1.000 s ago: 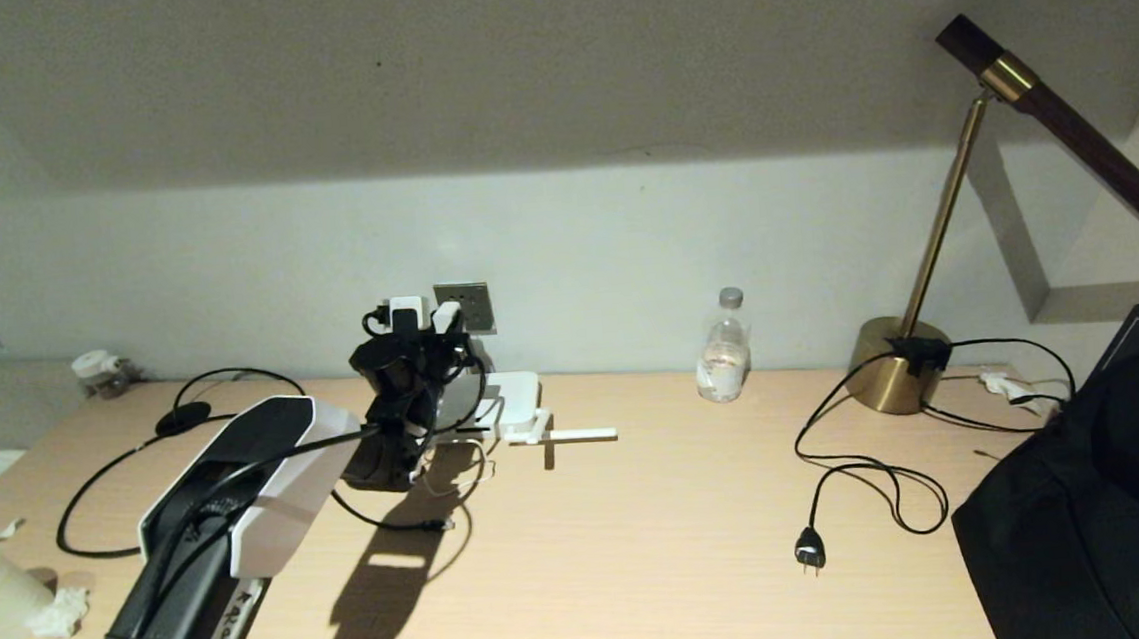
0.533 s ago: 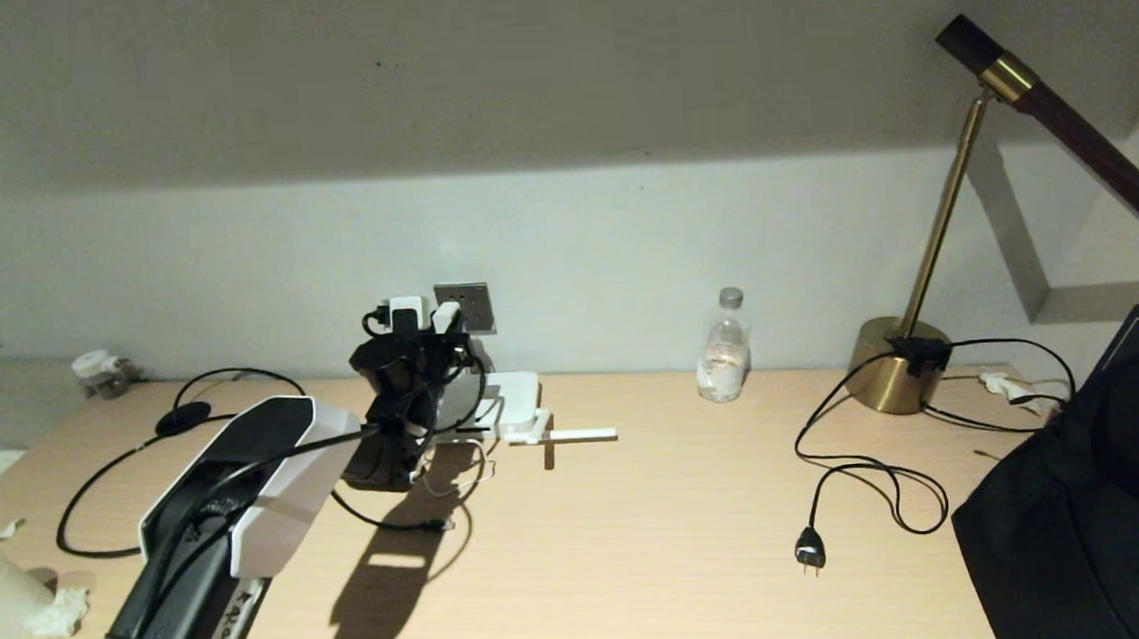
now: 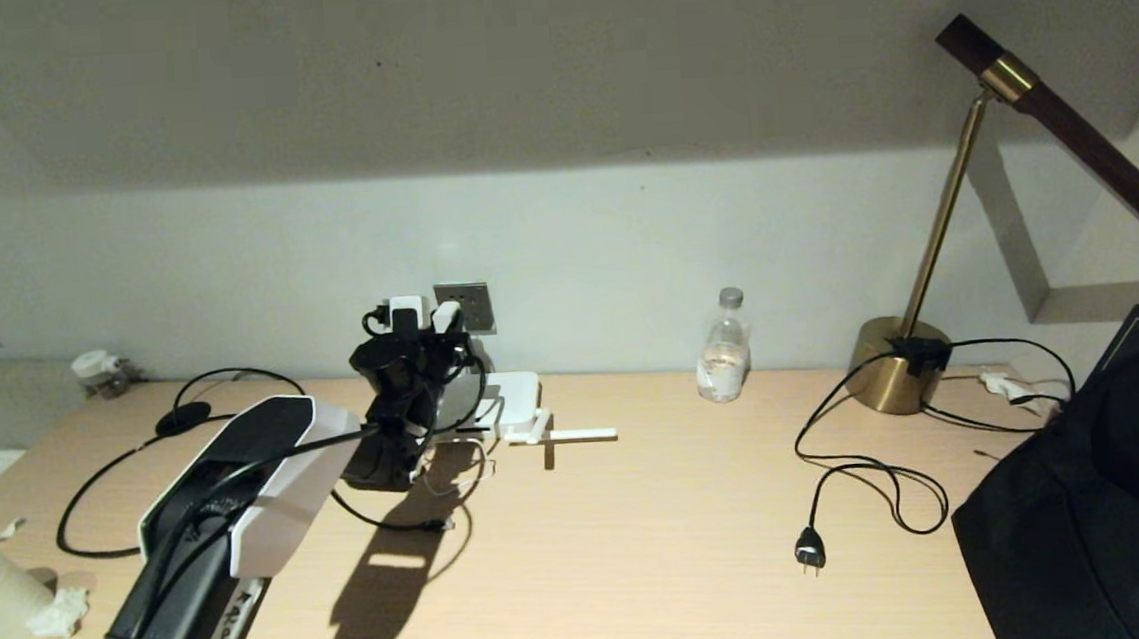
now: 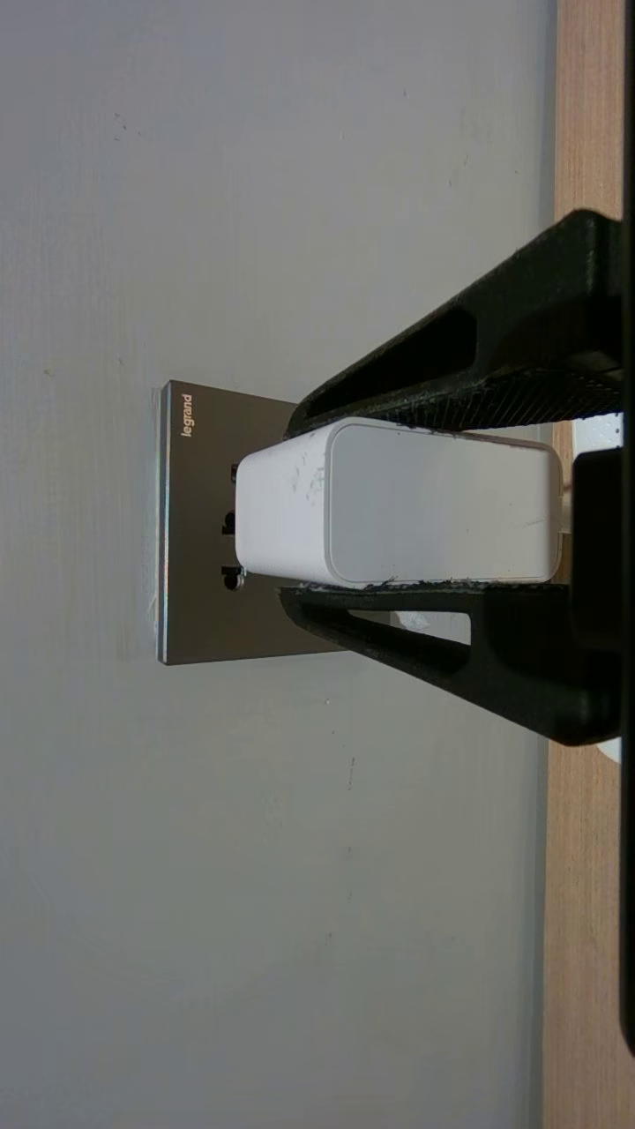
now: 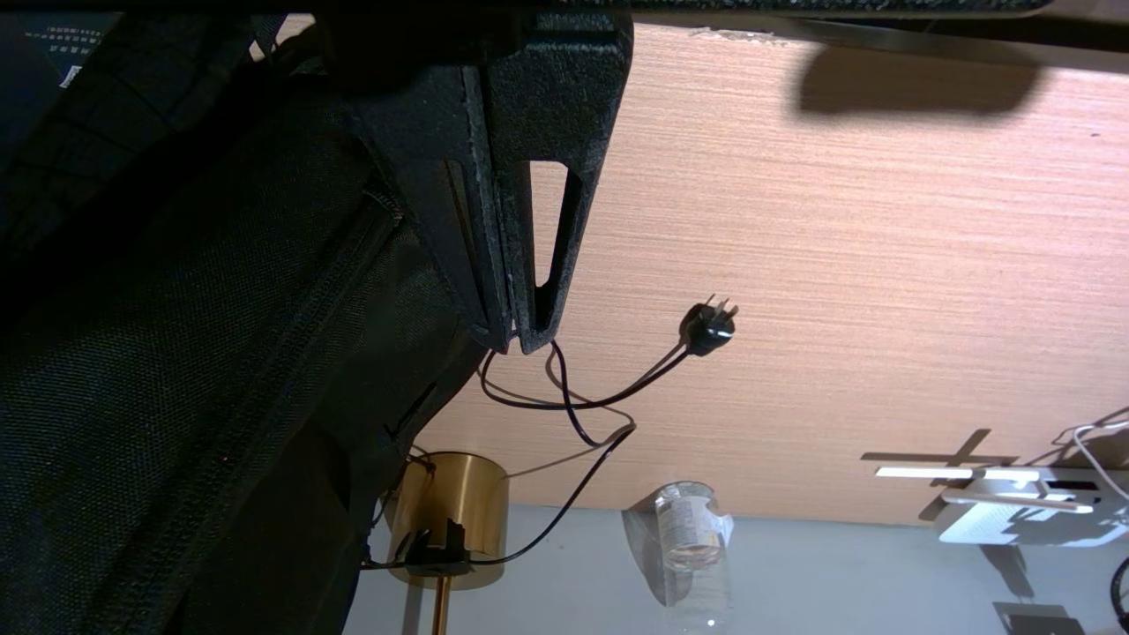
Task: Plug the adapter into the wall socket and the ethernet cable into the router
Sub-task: Plug plug into socket
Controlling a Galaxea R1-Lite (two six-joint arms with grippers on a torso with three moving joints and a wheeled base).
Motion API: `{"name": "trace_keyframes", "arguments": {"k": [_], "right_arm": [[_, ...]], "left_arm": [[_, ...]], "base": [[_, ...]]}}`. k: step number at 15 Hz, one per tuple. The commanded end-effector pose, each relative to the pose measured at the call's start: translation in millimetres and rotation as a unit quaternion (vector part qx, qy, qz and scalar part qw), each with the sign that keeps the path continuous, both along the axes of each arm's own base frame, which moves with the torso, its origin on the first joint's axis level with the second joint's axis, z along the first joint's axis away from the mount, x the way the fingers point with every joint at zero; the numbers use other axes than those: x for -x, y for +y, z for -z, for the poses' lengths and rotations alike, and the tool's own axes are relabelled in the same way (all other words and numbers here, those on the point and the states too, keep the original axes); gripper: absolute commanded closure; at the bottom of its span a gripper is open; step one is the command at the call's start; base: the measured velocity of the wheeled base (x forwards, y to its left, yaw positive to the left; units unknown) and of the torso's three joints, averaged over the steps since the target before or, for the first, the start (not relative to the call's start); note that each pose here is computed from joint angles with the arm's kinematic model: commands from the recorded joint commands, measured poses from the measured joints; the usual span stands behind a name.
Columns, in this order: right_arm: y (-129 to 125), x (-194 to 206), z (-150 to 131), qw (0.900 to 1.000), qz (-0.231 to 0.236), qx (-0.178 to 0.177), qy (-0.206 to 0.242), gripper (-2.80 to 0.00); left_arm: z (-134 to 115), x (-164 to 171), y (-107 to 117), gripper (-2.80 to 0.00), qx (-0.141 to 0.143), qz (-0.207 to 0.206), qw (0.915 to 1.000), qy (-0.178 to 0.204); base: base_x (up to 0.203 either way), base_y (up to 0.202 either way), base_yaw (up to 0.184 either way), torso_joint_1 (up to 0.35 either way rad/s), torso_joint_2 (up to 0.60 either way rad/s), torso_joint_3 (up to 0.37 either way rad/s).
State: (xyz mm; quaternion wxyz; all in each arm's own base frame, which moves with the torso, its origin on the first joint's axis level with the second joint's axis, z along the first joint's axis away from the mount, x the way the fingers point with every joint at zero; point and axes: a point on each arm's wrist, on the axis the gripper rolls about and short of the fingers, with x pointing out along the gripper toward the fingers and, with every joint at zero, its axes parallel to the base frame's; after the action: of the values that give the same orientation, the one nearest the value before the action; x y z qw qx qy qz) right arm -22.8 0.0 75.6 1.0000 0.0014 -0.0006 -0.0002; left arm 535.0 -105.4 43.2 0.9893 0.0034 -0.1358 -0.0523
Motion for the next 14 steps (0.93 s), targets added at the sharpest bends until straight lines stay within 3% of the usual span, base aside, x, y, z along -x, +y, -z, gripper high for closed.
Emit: {"name": "trace_keyframes", "arguments": {"k": [1, 14], "right_arm": [[0.0, -0.1, -0.1, 1.0, 0.0, 0.0, 0.001, 0.0], [0.0, -0.1, -0.1, 1.0, 0.0, 0.0, 0.001, 0.0]], "left_arm": [[-1.4, 0.2, 0.2, 0.0, 0.001, -0.001, 1.0, -0.004], [-0.9, 0.8, -0.5, 0.0, 0.001, -0.001, 1.0, -0.002]], "base": [[0.0, 0.0, 0.0, 0.0, 0.0, 0.0], [0.0, 0.0, 0.0, 0.0, 0.0, 0.0]]}}
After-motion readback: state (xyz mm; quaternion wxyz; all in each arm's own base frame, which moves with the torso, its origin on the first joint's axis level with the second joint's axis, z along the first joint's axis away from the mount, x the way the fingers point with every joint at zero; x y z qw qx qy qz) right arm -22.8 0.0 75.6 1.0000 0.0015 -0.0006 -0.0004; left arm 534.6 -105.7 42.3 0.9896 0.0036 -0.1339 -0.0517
